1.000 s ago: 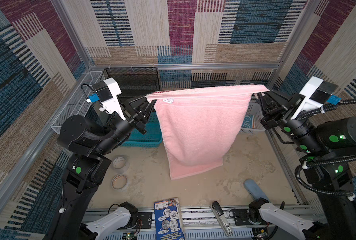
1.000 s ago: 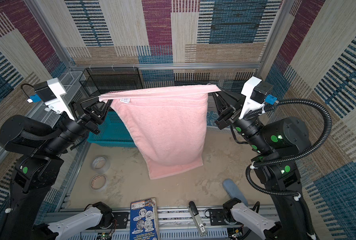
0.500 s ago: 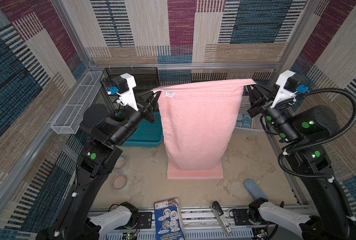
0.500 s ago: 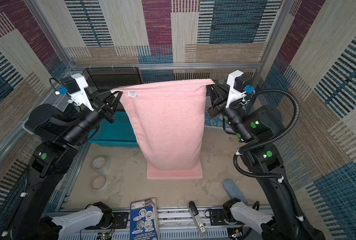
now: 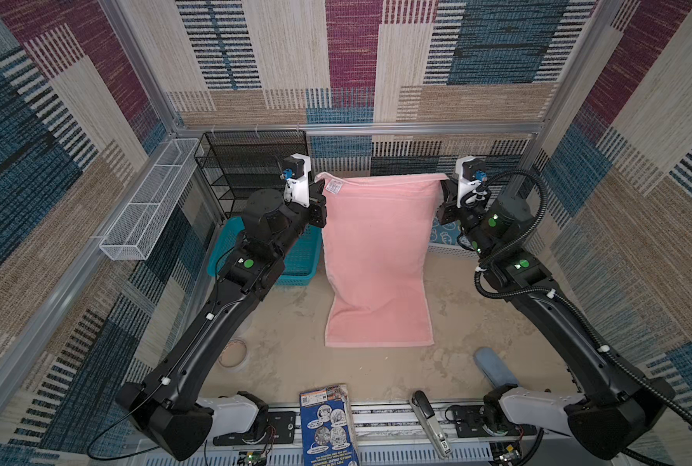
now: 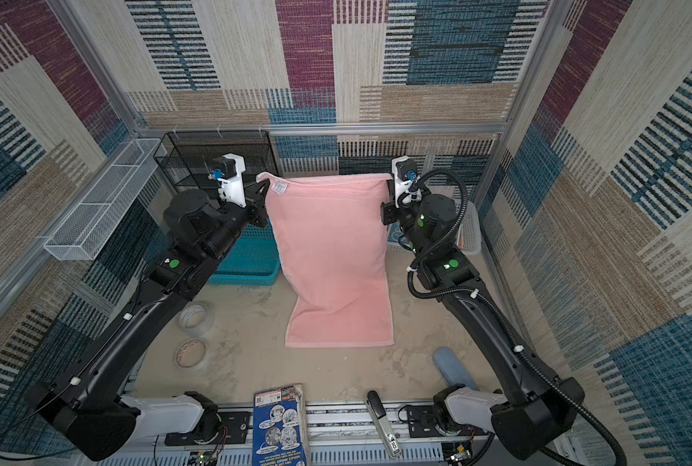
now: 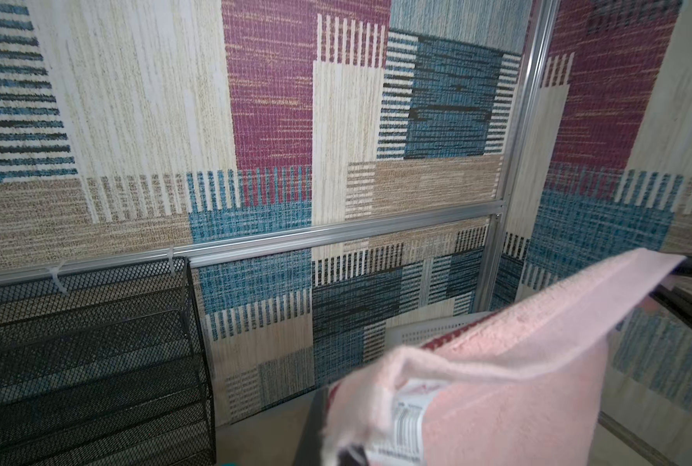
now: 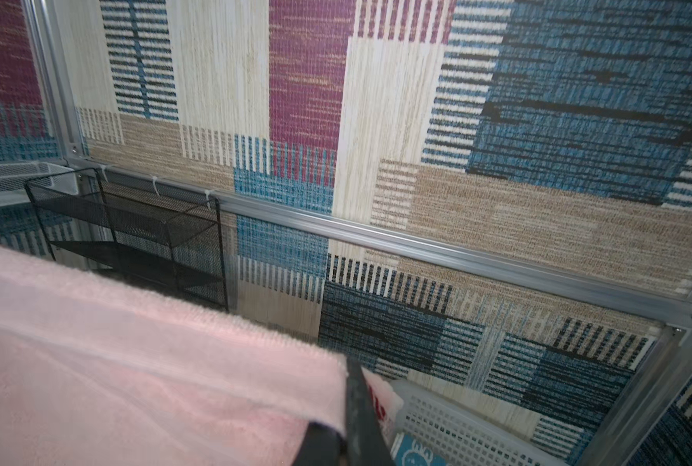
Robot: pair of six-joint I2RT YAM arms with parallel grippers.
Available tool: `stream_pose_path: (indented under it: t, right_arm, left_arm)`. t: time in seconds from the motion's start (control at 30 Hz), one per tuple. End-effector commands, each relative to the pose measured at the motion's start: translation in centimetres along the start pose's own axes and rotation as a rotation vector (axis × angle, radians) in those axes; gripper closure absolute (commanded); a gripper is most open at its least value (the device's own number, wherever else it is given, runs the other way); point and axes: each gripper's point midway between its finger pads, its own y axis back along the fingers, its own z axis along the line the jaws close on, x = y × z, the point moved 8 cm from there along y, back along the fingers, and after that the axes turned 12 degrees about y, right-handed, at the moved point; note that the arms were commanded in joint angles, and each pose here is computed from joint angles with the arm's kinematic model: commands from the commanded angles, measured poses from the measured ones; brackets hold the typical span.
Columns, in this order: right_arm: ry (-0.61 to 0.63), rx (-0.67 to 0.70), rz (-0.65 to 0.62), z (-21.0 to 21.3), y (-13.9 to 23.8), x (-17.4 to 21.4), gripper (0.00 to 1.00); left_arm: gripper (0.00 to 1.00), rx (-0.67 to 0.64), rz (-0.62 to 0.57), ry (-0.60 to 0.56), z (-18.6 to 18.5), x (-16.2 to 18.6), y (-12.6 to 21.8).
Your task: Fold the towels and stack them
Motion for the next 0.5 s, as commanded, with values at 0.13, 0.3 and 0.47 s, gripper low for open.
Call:
stream_pose_path:
  t: [0.13,0.3,0.47]
  right_arm:
    - [0.001,0.035,0.070,0.7,-3.1,4.9,1.00]
    - [0.012,0.017,0.152,1.5,-5.3,8.5,1.00]
    - [0.020,0.015,0.228,2.0,-7.0,11.6,1.00]
  left_arm:
    - [1.00,-0.062,-0.033,-0.083,1.3,3.3,-3.7]
    - [1.00,-0.088,0.027,-0.113,2.1,6.5,-6.6]
    - [1.00,-0.144,0.081,-0.164,3.1,8.8,-9.1]
